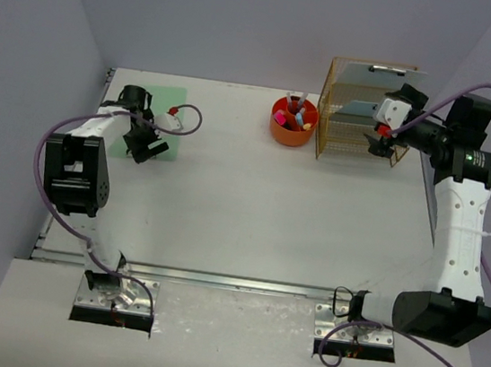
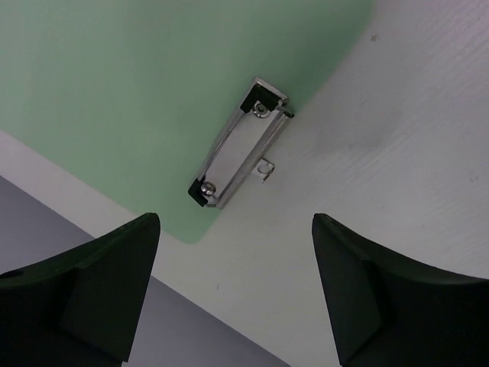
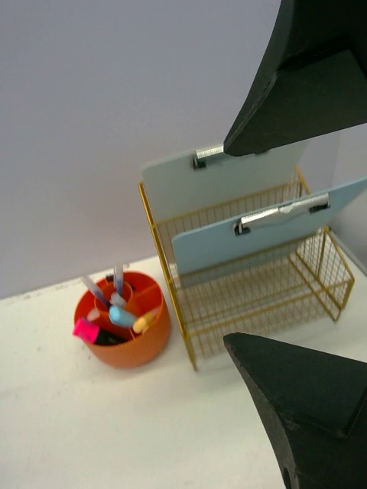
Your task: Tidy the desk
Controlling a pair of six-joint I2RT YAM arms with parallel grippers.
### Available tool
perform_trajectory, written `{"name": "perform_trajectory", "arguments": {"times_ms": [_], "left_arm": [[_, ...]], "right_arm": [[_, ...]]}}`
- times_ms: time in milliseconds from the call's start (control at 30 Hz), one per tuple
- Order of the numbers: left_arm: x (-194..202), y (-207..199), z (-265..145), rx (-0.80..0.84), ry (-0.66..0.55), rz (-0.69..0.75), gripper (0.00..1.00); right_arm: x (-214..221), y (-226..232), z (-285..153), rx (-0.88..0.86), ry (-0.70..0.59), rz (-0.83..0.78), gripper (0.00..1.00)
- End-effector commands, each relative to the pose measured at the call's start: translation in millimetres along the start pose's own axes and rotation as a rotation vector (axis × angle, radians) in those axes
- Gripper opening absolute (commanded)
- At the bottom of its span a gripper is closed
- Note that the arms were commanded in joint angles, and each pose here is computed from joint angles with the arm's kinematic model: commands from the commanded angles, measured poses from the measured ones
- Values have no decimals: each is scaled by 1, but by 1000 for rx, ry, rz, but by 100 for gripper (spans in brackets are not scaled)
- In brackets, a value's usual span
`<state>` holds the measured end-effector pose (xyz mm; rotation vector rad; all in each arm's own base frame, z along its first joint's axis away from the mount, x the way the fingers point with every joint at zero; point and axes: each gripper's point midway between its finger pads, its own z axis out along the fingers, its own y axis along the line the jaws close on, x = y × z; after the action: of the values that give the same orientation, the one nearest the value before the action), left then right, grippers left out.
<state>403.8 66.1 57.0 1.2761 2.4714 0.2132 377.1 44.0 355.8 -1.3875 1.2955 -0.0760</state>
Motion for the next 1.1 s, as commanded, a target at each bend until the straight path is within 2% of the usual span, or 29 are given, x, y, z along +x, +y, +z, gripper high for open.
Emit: {"name": "perform_trajectory", "arguments": {"times_ms": [0, 133, 500, 733, 800, 867, 933, 1033, 1067], "left_arm": [[-7, 21, 8, -44, 3, 159, 76], [-5, 18, 29, -12, 10, 205, 73], [-22, 8, 57, 80, -91, 294, 60], [-20, -12, 68, 203, -93, 304, 29], [-19, -16, 66, 214, -91, 293, 9], [-21, -18, 61, 214, -106, 263, 0], [-33, -20, 47, 212, -154, 194, 0], [-64, -22, 10, 216, -294, 72, 0], [-65, -25, 6, 229, -299, 38, 0]], "right_arm": [[-10, 8, -5, 4, -8, 68, 99], [-14, 15, -5, -8, -14, 102, 99], [-22, 25, -9, -21, -14, 98, 99], [-30, 24, -10, -24, -29, 118, 99], [-35, 22, -10, -24, -44, 133, 99], [-40, 22, -9, -25, -55, 187, 99], [-48, 23, -5, -32, -76, 250, 99], [-59, 27, 2, -34, -101, 360, 99], [-63, 27, 4, -35, -111, 385, 99]]}}
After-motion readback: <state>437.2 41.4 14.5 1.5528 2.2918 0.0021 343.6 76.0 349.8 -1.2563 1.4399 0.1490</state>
